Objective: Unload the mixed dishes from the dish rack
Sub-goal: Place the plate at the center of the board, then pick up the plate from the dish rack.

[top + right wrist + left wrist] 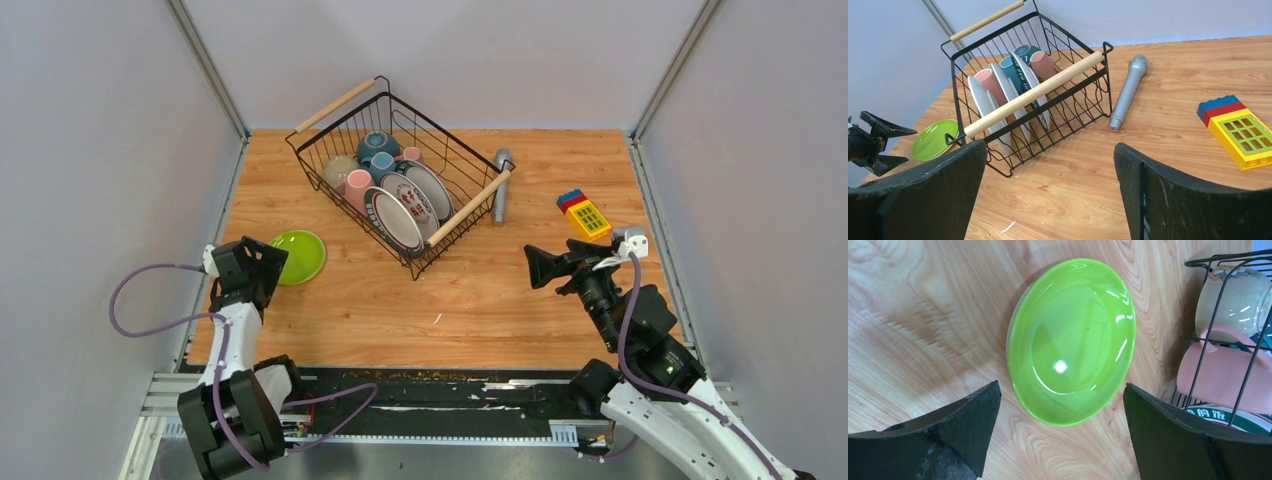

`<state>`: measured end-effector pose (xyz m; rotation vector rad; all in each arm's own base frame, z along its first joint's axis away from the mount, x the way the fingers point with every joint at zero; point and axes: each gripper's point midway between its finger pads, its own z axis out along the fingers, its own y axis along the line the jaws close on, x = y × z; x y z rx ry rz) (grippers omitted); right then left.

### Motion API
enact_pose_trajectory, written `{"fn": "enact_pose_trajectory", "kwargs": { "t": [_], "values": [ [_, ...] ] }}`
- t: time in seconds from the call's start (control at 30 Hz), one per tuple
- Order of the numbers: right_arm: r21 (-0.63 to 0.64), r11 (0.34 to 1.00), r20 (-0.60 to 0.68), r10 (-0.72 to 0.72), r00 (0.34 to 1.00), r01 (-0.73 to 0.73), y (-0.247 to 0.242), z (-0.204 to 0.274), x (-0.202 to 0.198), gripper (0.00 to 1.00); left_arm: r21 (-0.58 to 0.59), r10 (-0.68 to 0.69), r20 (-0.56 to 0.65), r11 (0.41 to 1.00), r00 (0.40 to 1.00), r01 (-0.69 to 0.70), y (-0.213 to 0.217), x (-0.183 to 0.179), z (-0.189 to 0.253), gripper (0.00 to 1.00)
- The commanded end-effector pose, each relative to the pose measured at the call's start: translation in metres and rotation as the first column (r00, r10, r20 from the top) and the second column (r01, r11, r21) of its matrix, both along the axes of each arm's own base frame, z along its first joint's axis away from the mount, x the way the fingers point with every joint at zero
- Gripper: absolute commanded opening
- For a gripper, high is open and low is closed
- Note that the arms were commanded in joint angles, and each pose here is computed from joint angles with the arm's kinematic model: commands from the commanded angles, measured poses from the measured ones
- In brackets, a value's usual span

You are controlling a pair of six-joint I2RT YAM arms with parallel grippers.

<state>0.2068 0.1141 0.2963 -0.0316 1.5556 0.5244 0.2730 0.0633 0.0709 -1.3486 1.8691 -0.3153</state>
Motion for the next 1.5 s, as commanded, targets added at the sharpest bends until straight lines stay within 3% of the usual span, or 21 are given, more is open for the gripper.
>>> {"fn": "enact_pose_trajectory", "kwargs": {
  "t": [0.0, 0.27, 0.47, 0.9, 1.27, 1.47],
  "values": [
    [0.007, 1.000, 0.025, -0.007, 1.000, 0.007, -0.001, 0.010, 0.000, 1.00, 0.036, -0.072, -0.032, 0.997, 0.997, 0.073, 0.001, 0.003, 0.013, 0.99],
    [-0.008, 1.000, 0.027, 0.030, 0.999, -0.029, 0.007, 0.021, 0.001, 1.00, 0.060, -0.224, -0.062, 0.972, 0.973, 0.228, -0.011, 0.005, 0.035, 1.00],
    [-0.053, 0.994, 0.007, 0.100, 0.995, -0.100, 0.026, 0.030, 0.005, 1.00, 0.108, -0.385, -0.063, 0.915, 0.921, 0.389, -0.023, 0.004, 0.063, 1.00],
    [-0.263, 0.933, -0.089, 0.228, 0.970, -0.243, 0.092, 0.043, 0.052, 0.99, 0.192, -0.696, 0.034, 0.709, 0.717, 0.679, -0.076, -0.004, 0.107, 1.00],
    [-0.481, 0.840, -0.151, 0.203, 0.968, -0.251, 0.134, 0.026, 0.119, 0.97, 0.285, -0.832, 0.049, 0.541, 0.552, 0.791, -0.124, -0.020, 0.122, 1.00],
    [-0.559, 0.789, -0.188, 0.178, 0.966, -0.254, 0.149, 0.005, 0.158, 0.92, 0.324, -0.864, 0.075, 0.493, 0.498, 0.807, -0.139, -0.027, 0.130, 1.00]
  ]
}}
